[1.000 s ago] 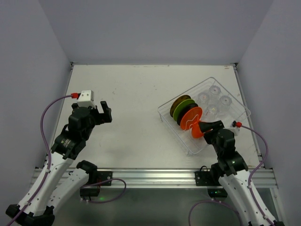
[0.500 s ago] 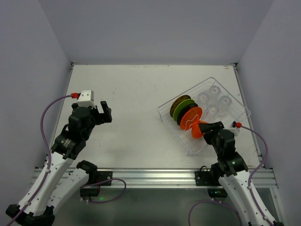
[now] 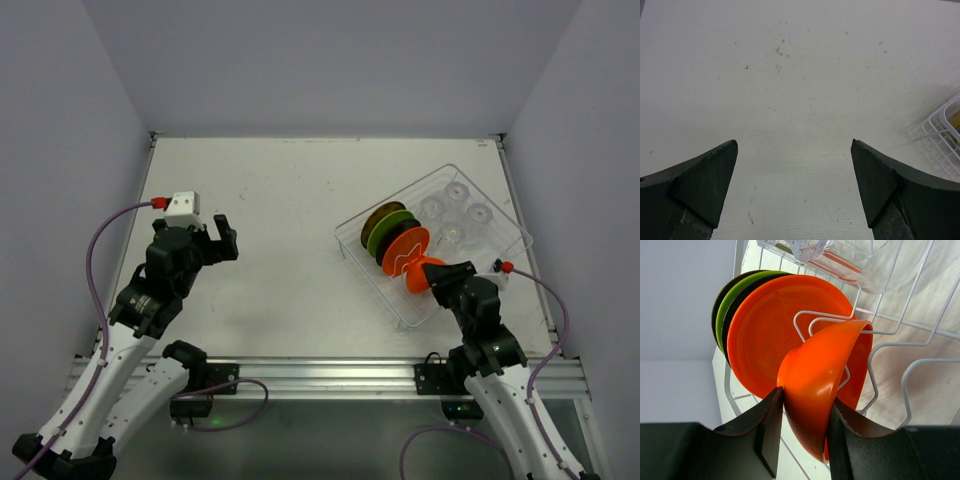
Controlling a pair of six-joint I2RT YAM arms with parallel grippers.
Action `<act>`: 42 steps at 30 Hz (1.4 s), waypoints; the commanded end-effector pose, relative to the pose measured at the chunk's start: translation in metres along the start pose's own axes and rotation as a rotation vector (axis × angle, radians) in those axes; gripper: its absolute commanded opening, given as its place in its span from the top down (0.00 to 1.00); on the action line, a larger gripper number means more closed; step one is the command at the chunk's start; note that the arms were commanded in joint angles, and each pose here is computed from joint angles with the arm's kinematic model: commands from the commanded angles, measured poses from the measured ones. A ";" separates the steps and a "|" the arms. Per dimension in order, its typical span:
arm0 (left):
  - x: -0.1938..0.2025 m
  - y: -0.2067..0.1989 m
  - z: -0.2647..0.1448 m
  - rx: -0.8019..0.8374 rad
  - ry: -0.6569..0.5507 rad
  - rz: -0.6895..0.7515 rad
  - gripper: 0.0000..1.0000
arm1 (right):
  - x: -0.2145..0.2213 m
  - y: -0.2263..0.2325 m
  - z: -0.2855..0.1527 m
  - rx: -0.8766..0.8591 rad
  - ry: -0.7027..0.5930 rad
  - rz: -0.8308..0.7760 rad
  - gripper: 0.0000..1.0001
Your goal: Unload the mixed dishes from the dish rack
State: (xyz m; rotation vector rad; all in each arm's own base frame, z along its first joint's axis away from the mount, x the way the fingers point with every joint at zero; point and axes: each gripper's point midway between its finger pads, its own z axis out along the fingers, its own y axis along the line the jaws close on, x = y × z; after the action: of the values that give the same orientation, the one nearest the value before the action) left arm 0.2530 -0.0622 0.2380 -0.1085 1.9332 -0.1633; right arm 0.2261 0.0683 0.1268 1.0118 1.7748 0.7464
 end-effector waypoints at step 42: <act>-0.004 -0.001 0.001 -0.004 -0.015 -0.016 0.00 | -0.025 0.135 -0.028 -0.508 -0.041 -0.157 1.00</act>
State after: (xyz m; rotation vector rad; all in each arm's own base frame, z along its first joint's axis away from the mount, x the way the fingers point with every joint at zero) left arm 0.2539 -0.0625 0.2360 -0.1091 1.9409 -0.1602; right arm 0.2476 0.0989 0.1895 0.7245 1.6518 0.9248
